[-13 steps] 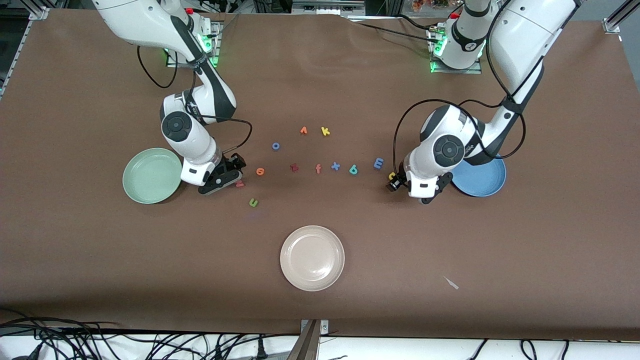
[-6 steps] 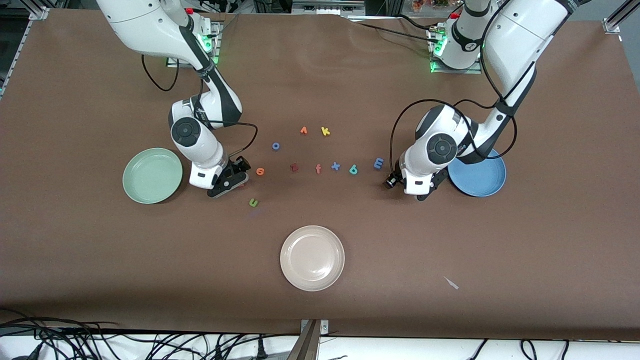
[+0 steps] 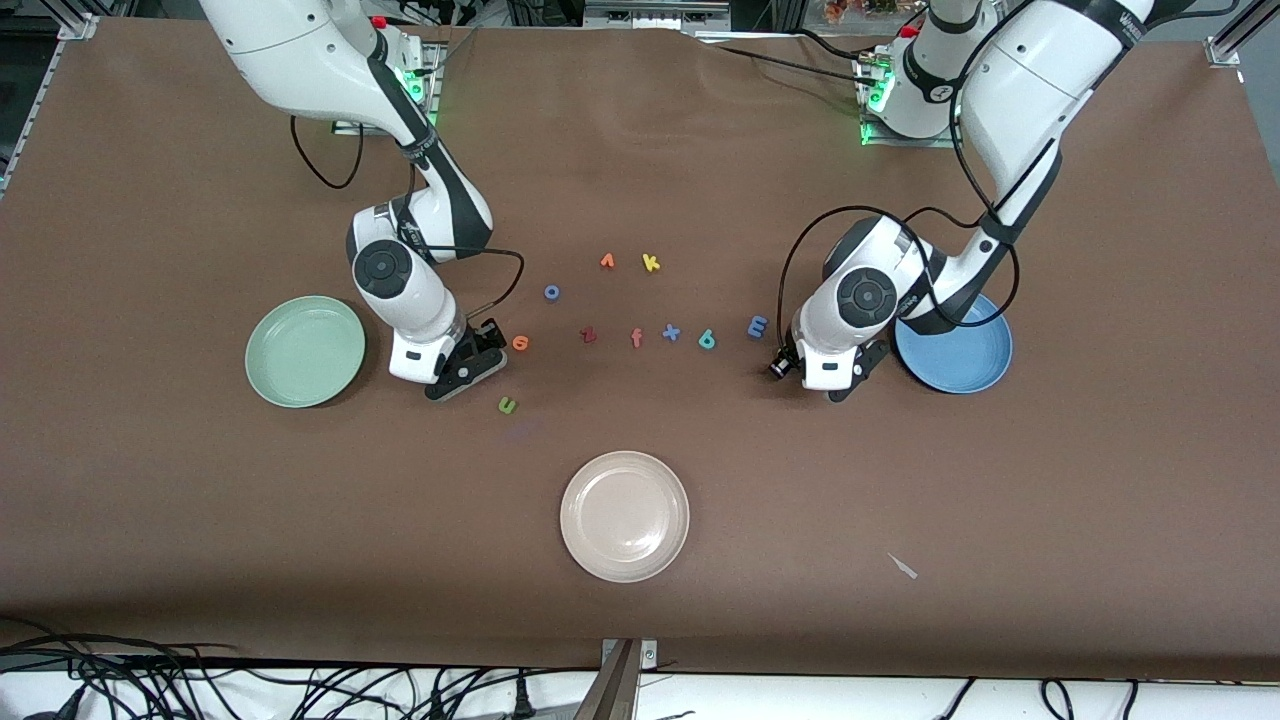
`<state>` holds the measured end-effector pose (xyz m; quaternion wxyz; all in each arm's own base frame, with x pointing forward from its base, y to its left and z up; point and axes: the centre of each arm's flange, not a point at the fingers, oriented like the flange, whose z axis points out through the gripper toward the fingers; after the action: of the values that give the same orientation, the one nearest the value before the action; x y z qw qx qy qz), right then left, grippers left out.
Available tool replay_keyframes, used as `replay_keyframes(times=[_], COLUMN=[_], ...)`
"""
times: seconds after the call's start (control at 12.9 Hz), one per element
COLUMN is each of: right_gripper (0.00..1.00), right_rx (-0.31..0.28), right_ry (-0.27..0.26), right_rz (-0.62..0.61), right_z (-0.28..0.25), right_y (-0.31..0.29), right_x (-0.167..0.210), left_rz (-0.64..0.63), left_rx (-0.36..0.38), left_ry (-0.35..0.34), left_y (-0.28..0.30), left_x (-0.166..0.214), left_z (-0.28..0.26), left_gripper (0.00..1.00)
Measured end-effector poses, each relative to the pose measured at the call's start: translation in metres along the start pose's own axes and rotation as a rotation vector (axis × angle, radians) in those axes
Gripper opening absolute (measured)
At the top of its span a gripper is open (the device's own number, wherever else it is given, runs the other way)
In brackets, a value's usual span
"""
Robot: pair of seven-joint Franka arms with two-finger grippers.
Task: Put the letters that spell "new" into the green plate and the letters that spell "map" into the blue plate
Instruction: 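Grasp the pink m with the right gripper while the left gripper grasps the yellow letter, then drop the pink m on the green plate while the left gripper drops yellow on blue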
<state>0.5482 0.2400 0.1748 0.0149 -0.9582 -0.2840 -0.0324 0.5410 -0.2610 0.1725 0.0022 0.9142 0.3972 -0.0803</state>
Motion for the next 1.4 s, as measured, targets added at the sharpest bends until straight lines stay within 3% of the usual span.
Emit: replay_keyframes(times=[0.08, 0.16, 0.23, 0.31, 0.39, 0.47, 0.54, 0.62, 0.78, 1.09, 1.4], right_gripper=[0.71, 0.62, 0.48, 0.38, 0.38, 0.29, 0.27, 0.27, 0.27, 0.27, 0.27], right_rx=[0.000, -0.001, -0.002, -0.003, -0.003, -0.003, -0.003, -0.003, 0.002, 0.017, -0.003], right_ry=[-0.001, 0.000, 0.004, 0.007, 0.007, 0.008, 0.008, 0.009, -0.013, -0.150, -0.198], right_rz=[-0.005, -0.008, -0.009, -0.009, -0.010, -0.009, -0.009, -0.009, -0.007, 0.039, 0.129], right_z=[0.001, 0.000, -0.001, -0.002, -0.002, -0.003, -0.003, -0.003, -0.005, -0.051, -0.088], right_y=[0.000, 0.000, 0.001, 0.002, 0.002, 0.002, 0.002, 0.002, 0.003, 0.037, 0.094], right_x=[0.000, 0.000, 0.002, 0.003, 0.003, 0.003, 0.004, 0.004, 0.006, 0.023, 0.000], left_rz=[-0.005, -0.005, -0.001, 0.003, 0.005, 0.005, 0.006, 0.007, 0.009, 0.044, 0.133], left_rx=[-0.004, -0.005, -0.003, -0.001, -0.001, -0.001, -0.003, -0.003, -0.005, -0.006, 0.100], left_ry=[0.001, 0.002, 0.004, 0.008, 0.009, 0.009, 0.010, 0.010, 0.012, 0.025, 0.031], left_y=[0.001, 0.001, 0.002, 0.002, 0.002, 0.002, 0.003, 0.003, 0.003, 0.004, 0.000], left_x=[0.000, -0.001, -0.002, -0.003, -0.004, -0.004, -0.004, -0.005, -0.005, 0.004, 0.052], left_z=[-0.001, -0.001, 0.000, 0.001, 0.001, 0.001, 0.001, 0.001, 0.000, -0.008, -0.067], left_gripper=[0.71, 0.65, 0.65, 0.56, 0.48, 0.48, 0.42, 0.42, 0.28, 0.28, 0.28])
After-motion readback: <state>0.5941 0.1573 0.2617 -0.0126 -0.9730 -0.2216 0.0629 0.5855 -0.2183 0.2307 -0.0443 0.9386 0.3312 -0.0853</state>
